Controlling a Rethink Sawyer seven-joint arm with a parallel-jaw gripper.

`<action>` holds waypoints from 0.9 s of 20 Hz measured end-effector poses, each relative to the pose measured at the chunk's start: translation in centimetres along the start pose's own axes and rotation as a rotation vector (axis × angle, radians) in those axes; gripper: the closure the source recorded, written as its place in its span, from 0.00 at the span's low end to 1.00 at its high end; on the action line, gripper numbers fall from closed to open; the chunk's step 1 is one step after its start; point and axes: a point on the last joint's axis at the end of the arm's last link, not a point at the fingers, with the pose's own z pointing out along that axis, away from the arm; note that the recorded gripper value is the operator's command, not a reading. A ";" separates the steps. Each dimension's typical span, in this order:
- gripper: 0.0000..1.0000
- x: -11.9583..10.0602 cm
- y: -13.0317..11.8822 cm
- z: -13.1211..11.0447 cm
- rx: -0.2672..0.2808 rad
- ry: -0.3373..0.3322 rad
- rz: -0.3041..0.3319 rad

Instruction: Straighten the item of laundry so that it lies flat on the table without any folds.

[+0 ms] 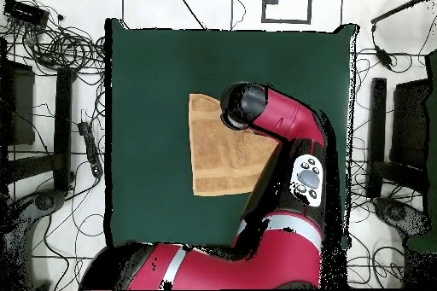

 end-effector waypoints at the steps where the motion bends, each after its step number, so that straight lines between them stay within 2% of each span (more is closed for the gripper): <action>1: 0.00 0.0 0.0 0.0 -0.001 0.000 0.001; 18: 0.00 0.9 0.2 0.7 0.006 0.015 -0.006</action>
